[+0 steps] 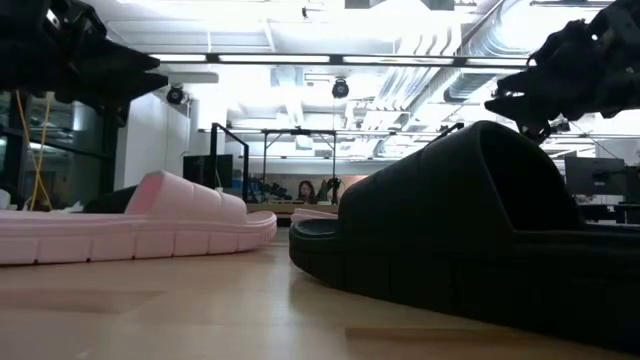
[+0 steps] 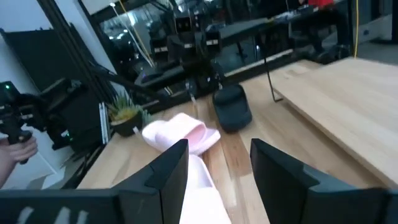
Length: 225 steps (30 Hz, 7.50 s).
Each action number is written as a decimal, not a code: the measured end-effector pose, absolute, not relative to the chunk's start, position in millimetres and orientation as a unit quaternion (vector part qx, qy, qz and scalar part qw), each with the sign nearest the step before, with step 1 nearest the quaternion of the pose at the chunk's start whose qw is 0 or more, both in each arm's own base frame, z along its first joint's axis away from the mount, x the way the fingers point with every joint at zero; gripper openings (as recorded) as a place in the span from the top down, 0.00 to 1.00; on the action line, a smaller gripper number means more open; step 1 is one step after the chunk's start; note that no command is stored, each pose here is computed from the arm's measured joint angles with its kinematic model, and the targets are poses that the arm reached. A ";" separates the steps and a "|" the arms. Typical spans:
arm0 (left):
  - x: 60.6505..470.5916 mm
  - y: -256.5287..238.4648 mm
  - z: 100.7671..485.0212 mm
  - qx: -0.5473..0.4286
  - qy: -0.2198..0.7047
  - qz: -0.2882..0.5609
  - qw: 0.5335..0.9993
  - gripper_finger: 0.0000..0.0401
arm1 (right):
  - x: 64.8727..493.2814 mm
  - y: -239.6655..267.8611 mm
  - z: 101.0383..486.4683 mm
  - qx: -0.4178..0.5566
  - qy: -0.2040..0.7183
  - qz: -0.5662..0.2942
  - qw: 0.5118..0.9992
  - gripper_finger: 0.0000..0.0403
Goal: Pick and place slides into the shelf
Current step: Put the bottom black slide on the shelf
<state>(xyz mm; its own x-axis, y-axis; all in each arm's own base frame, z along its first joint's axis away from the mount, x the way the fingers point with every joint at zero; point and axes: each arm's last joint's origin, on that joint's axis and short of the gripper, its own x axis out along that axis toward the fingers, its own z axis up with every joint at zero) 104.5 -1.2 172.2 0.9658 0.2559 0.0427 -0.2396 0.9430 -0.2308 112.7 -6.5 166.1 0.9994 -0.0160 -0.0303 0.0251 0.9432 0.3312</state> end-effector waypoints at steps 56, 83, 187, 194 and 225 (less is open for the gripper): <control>94.6 -3.3 232.6 -0.210 -0.123 0.048 0.969 0.64 | 120.2 16.3 238.8 0.148 -0.054 0.018 0.987 0.59; 114.1 -6.4 262.2 -0.188 -0.103 0.037 0.976 0.64 | 128.6 45.2 273.4 0.043 -0.107 0.188 0.975 0.59; 160.5 -47.9 294.5 -0.210 0.047 -0.061 0.975 0.64 | 267.2 269.8 221.8 -0.334 0.123 -0.323 0.877 0.59; 160.5 -47.6 294.0 -0.210 0.048 -0.055 0.975 0.64 | 272.5 279.1 198.2 -0.336 0.123 -0.320 0.877 0.59; 160.5 -47.5 292.2 -0.214 0.057 -0.051 0.974 0.64 | 242.2 319.5 157.8 -0.279 0.084 -0.264 0.919 0.59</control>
<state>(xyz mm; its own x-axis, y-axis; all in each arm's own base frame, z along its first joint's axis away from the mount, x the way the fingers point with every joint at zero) 160.5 -47.5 292.2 0.9882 -0.1246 -0.0886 0.0758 0.9028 -0.4232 242.2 319.5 157.8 0.8468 -0.5318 -0.0066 0.4383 0.7048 -0.5579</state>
